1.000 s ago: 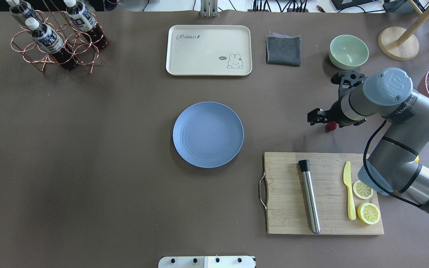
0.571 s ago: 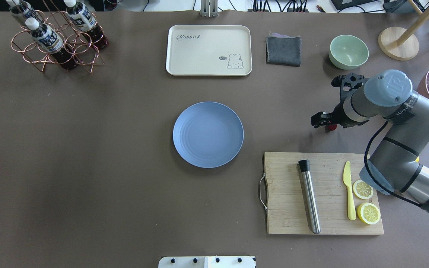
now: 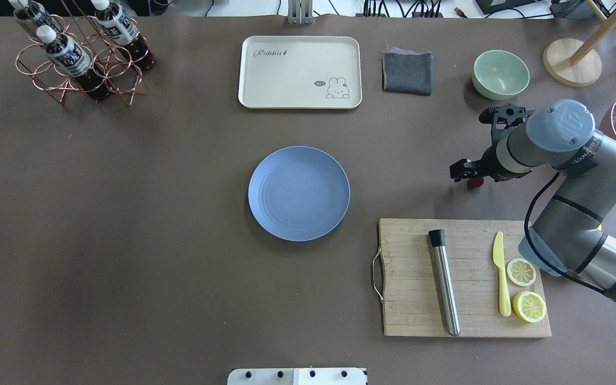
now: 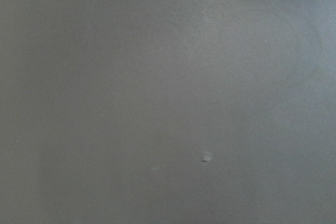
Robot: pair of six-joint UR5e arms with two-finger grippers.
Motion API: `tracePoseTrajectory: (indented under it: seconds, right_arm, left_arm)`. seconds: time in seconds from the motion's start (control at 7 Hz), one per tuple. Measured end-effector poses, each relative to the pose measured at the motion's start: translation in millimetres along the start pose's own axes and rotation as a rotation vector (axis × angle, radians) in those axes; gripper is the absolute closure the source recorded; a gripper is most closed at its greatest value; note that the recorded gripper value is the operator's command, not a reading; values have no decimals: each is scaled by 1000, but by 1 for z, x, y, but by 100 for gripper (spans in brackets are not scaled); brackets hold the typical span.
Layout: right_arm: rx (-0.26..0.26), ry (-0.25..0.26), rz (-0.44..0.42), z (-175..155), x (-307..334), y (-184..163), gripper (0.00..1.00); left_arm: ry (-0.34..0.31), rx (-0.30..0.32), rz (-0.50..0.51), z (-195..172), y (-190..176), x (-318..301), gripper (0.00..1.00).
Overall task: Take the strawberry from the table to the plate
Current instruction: 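Lower the right gripper onto the red strawberry and close it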
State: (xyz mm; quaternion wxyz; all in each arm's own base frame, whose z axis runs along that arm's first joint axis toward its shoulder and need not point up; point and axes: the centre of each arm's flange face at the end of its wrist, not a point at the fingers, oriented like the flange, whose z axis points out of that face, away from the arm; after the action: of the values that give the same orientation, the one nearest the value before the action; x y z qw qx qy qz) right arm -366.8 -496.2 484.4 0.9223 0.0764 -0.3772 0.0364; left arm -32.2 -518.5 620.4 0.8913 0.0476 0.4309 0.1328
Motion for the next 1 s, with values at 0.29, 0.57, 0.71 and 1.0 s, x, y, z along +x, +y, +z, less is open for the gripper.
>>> tracePoseTrajectory:
  seconds: [0.29,0.57,0.71,1.0]
  right_arm:
    - [3,-13,6,-3,-1,1,78]
    - [1,-11,10,-4,5,5,100]
    - [0,-9,11,-5,6,6,100]
    - [2,-17,30,-25,-18,0,100]
  left_arm:
    - [0,2,2,-1,-1,1,1]
    - [-1,3,4,-1,-1,2,1]
    - [-1,3,5,-2,-1,2,1]
    - [-1,4,6,-2,-2,3,1]
